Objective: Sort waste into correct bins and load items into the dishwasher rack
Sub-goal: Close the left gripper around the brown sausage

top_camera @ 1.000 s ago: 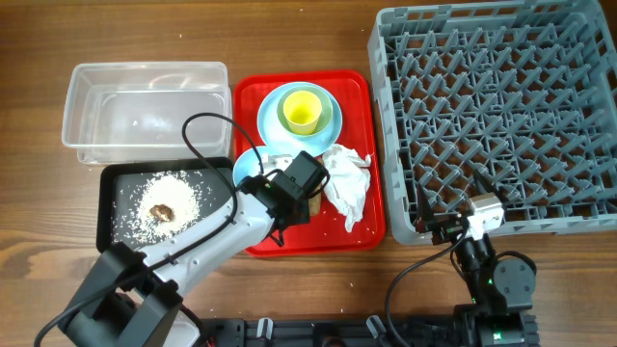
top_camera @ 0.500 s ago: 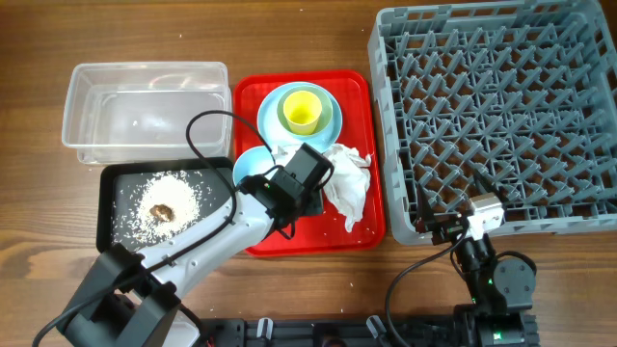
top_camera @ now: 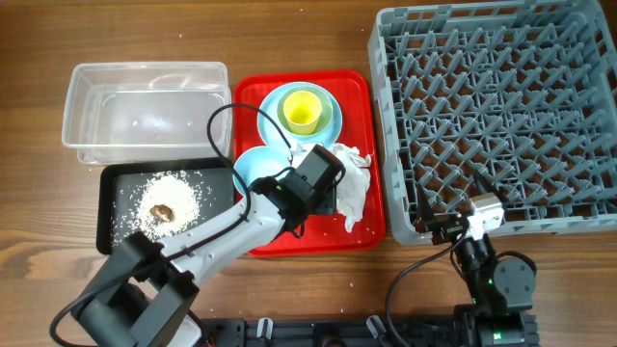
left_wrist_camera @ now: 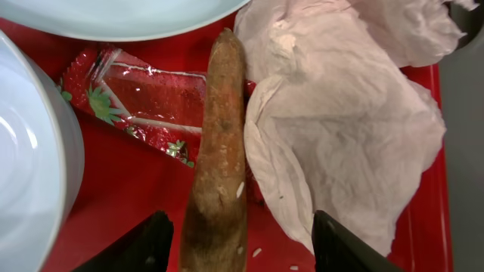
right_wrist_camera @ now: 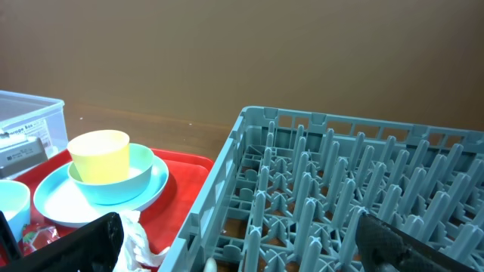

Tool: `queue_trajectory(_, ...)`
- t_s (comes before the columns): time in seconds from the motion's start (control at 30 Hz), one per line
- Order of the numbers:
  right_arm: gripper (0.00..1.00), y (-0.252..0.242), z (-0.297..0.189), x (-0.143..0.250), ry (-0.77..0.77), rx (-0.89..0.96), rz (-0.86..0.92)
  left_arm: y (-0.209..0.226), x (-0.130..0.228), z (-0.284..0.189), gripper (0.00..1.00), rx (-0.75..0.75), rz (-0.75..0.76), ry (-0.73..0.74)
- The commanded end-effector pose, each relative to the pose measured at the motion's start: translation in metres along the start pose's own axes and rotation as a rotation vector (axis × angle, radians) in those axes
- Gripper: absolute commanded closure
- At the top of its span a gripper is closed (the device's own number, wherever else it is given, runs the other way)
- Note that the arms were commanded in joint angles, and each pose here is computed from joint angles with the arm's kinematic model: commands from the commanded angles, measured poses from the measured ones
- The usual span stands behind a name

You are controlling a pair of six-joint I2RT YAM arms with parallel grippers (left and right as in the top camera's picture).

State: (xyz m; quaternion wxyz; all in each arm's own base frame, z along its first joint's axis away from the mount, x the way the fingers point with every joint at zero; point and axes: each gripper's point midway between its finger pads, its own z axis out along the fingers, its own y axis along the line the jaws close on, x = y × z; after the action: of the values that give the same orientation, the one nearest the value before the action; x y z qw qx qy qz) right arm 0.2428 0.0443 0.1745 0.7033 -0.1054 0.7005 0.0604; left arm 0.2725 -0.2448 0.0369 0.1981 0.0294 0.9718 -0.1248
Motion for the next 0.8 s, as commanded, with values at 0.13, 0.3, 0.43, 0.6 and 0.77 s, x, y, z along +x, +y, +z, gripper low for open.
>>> queue_trajectory(0.13, 0.0, 0.001, 0.0, -0.001, -0.006, -0.005, 0.011, 0.004, 0.003, 0.017, 0.4, -0.038, 0.049, 0.016)
queue_trajectory(0.3, 0.0, 0.001, 0.0, -0.001, -0.006, -0.005, 0.011, 0.007, 0.008, 0.028, 0.44, -0.054, 0.051, 0.037)
queue_trajectory(0.43, 0.0, 0.001, 0.0, -0.001, -0.006, -0.005, 0.011, 0.005, 0.006, 0.028, 0.54, -0.047, 0.05, 0.028)
queue_trajectory(0.6, 0.0, 0.001, 0.0, -0.001, -0.006, -0.005, 0.011, 0.001, 0.0, 0.022, 0.61, -0.03, 0.048, 0.006)
queue_trajectory(0.77, 0.0, 0.001, 0.0, -0.001, -0.006, -0.005, 0.011, -0.01, -0.016, -0.003, 0.71, 0.023, 0.04, -0.061)
